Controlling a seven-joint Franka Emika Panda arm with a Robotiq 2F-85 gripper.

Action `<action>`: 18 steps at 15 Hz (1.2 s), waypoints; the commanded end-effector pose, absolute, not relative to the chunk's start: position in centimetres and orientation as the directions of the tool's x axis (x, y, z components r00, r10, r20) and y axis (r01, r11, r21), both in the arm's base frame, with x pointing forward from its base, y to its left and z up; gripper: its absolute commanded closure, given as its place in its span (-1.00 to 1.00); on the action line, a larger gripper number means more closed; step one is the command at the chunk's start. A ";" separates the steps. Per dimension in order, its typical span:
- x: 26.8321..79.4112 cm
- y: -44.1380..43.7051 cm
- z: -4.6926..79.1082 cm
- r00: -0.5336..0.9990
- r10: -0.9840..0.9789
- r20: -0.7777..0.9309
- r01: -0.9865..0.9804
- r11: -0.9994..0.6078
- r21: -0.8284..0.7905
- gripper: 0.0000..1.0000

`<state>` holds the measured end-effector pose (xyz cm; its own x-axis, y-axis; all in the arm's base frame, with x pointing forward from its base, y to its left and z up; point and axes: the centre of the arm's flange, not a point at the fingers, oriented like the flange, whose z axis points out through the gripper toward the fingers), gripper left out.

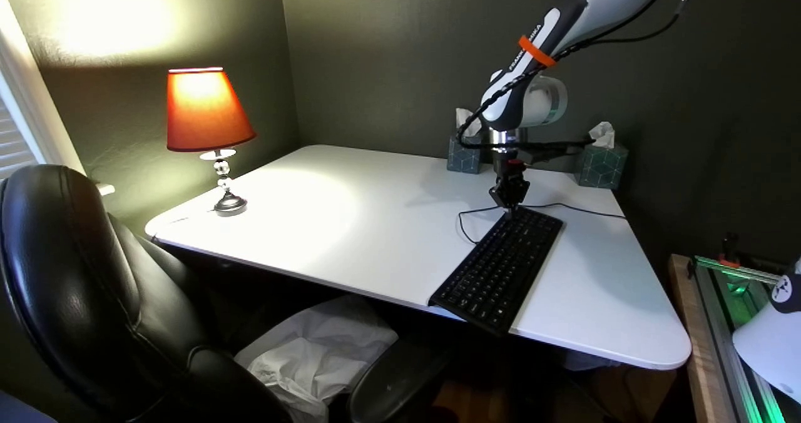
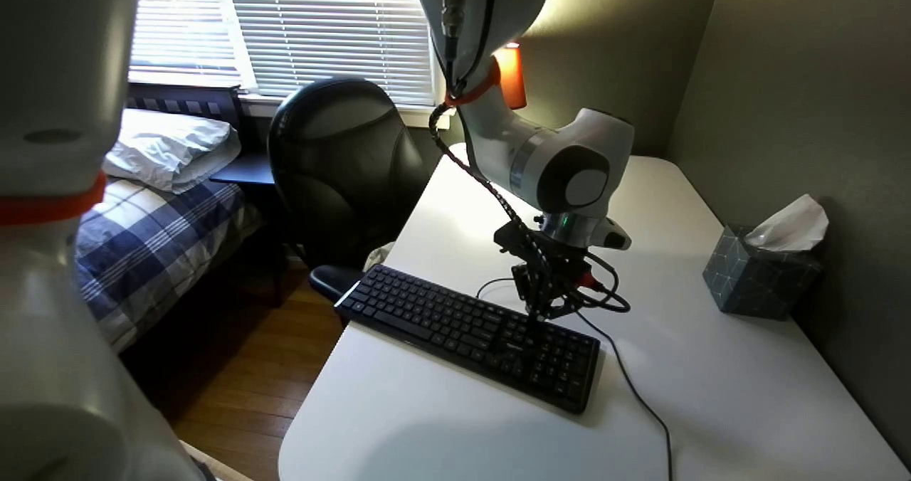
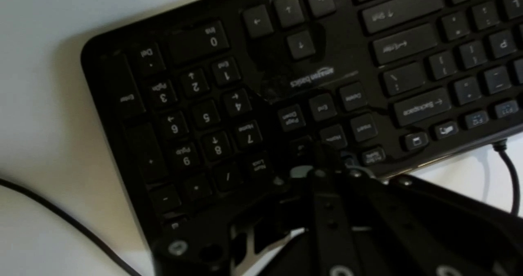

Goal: Press one key on the keyboard.

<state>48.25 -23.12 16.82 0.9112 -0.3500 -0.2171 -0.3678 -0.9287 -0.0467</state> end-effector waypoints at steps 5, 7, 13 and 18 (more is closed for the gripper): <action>49.0 -23.8 16.3 0.910 -0.331 -0.251 -0.360 -0.929 -0.081 1.00; 49.1 -23.9 16.2 0.911 -0.327 -0.252 -0.357 -0.930 -0.084 1.00; 49.3 -23.9 15.9 0.911 -0.320 -0.261 -0.353 -0.932 -0.087 1.00; 49.4 -24.0 15.9 0.912 -0.314 -0.266 -0.347 -0.933 -0.089 1.00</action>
